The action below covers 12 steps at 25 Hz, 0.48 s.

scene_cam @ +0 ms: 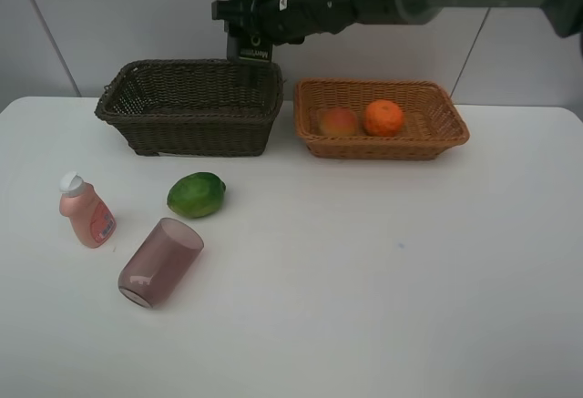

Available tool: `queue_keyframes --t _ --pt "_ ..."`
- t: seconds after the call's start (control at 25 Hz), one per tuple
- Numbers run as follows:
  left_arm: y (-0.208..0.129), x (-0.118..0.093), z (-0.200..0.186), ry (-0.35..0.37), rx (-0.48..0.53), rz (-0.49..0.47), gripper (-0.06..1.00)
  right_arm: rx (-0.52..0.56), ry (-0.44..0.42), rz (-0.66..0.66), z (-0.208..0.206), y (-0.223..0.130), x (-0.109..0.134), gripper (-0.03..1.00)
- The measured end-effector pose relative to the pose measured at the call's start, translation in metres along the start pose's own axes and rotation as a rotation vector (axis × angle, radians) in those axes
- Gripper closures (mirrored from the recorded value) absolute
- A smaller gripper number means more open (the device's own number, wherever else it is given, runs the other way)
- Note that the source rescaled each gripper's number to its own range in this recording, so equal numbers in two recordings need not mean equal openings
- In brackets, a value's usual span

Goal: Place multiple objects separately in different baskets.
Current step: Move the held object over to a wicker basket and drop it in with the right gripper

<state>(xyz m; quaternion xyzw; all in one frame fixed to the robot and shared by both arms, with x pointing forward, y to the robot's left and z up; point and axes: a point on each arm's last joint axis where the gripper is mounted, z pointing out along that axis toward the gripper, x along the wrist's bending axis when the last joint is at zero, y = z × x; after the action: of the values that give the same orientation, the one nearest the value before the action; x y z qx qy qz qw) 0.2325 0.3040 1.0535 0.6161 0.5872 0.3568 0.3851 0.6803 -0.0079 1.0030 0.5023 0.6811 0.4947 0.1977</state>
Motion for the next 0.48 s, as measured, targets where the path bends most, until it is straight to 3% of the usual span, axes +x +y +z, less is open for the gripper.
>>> queue_keyframes --t 0.48 --pt "0.0 0.0 0.0 0.0 0.0 0.0 -0.06 -0.048 0.054 -0.001 0.04 -0.042 -0.008 0.83"
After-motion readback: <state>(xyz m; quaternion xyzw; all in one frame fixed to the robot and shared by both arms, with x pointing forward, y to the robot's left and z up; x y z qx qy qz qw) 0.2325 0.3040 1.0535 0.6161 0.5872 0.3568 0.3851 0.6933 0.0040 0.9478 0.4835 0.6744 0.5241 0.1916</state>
